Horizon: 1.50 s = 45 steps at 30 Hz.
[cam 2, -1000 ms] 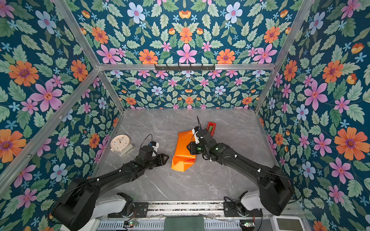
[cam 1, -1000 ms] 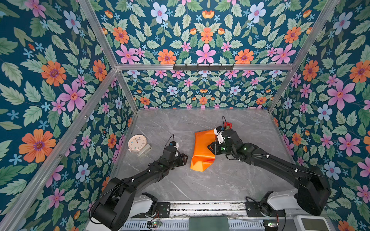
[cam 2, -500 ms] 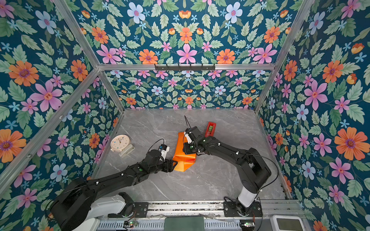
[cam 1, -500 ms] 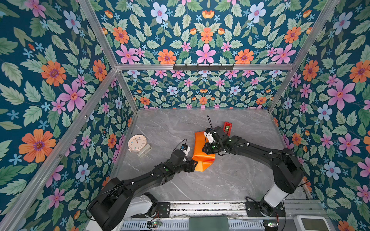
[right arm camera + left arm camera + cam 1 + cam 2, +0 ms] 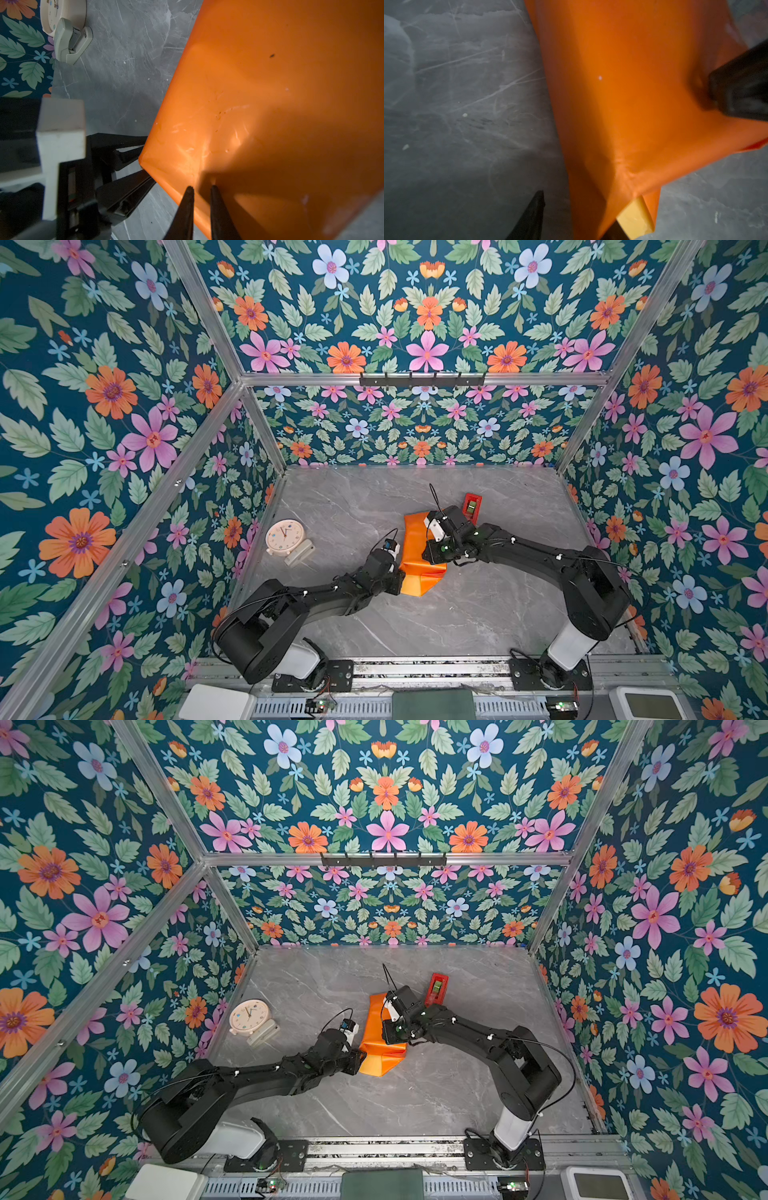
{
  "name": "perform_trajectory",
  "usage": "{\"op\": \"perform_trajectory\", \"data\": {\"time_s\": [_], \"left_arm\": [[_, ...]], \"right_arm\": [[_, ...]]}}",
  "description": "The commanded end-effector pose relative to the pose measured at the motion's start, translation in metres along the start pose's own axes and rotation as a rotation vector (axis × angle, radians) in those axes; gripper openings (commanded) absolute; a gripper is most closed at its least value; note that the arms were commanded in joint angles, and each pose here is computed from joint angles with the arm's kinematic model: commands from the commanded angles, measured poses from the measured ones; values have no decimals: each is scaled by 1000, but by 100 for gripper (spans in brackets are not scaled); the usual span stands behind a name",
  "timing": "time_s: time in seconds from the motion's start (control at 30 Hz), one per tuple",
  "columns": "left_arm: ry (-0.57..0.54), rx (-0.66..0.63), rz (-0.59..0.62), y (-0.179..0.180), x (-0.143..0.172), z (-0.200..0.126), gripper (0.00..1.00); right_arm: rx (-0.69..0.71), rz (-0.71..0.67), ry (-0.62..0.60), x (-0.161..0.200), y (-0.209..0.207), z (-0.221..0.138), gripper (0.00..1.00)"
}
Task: Wrap a gift box in wrapping paper
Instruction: Fold the wrapping paper for the gift box.
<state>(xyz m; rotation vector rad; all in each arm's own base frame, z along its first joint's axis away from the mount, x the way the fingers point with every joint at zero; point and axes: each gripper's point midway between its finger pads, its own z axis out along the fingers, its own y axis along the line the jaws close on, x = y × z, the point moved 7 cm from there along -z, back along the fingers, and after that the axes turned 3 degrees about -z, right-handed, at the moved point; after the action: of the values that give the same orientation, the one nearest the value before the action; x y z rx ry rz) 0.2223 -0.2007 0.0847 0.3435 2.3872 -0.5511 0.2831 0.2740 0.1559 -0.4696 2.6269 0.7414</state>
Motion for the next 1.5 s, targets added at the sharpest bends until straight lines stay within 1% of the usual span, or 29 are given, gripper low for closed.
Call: {"op": "perform_trajectory", "data": {"time_s": [0.0, 0.27, 0.4, 0.5, 0.67, 0.73, 0.83, 0.93, 1.03, 1.1, 1.17, 1.27, 1.37, 1.47], "left_arm": [[-59, -2, -19, 0, -8, 2, 36], [-30, 6, -27, 0, 1, 10, 26], [-28, 20, -32, -2, 1, 10, 27], [-18, 24, -27, -3, 1, 5, 39], [-3, 54, -54, -2, 8, -14, 64], [11, 72, -64, -4, 10, -23, 68], [-12, 79, -111, 0, 7, -37, 68], [-65, 77, -223, 14, 0, -47, 62], [-105, 72, -302, 26, -7, -51, 51], [-116, 39, -332, 33, -11, -50, 43], [-107, 7, -323, 36, -13, -46, 38], [-61, 34, -283, 29, -14, -35, 31], [-22, 57, -238, 18, -12, -24, 27], [0, 84, -218, 12, -11, -17, 25]], "right_arm": [[6, -9, 8, 2, -1, 2, 18], [22, -12, 12, 3, -3, 3, 17], [23, -12, 19, 4, -4, 4, 16], [28, -12, 19, 4, -5, 4, 16], [30, -14, 23, 4, -6, 6, 16], [30, -13, 26, 4, -5, 5, 16], [29, -14, 28, 4, -5, 6, 16], [25, -15, 29, 4, -5, 6, 16], [24, -16, 30, 3, -5, 6, 16], [21, -16, 30, 4, -4, 6, 15], [22, -16, 27, 3, -4, 5, 16], [23, -15, 29, 4, -4, 5, 15], [25, -16, 29, 4, -5, 5, 15], [24, -15, 29, 4, -5, 5, 15]]}}
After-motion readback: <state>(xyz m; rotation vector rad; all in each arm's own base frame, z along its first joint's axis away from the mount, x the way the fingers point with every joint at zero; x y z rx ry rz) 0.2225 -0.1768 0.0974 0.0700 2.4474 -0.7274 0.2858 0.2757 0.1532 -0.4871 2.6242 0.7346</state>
